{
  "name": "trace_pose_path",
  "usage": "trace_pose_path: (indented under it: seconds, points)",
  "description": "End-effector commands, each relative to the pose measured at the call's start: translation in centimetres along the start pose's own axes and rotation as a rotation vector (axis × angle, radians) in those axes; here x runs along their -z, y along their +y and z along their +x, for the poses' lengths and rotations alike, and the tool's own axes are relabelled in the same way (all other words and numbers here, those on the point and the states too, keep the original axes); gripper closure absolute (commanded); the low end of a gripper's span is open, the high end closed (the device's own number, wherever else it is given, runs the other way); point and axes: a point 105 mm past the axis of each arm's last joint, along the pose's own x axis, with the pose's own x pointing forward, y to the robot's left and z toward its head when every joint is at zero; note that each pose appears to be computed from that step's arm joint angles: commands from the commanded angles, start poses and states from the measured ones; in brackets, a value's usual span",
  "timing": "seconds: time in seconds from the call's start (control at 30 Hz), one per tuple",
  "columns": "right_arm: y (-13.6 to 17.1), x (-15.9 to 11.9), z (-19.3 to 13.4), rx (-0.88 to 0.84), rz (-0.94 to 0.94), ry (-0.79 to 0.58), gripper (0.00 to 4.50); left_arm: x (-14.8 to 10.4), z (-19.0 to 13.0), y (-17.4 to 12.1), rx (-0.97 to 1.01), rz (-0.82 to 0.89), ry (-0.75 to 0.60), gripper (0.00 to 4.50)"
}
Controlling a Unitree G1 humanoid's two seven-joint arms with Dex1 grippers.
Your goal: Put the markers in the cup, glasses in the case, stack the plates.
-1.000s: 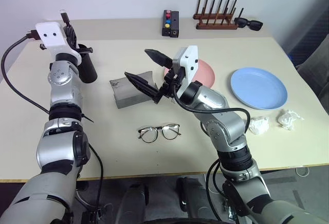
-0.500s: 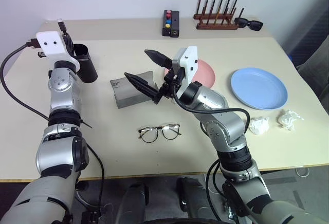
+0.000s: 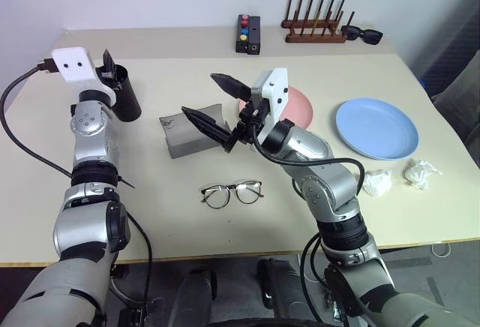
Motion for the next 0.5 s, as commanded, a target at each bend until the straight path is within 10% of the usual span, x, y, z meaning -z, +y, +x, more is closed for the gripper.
trace_pose_path:
  seconds: [0.03,0.3,0.5]
  points:
    - [0.1,-1.3,-0.3,-0.007,-0.031,-0.039,0.0,-4.5,0.9,-0.4,0.055,-0.055,-0.143,1.92]
    - [-1.7,-0.9,-2.5,0.027,-0.084,0.029,0.0,-7.3,-2.0,-5.7,0.671,-0.073,-0.075,1.92]
    - [-1.0,0.5,-4.7,-0.041,-0.166,0.152,0.0,-0.1,-12.1,-9.5,1.325,0.272,0.423,1.92]
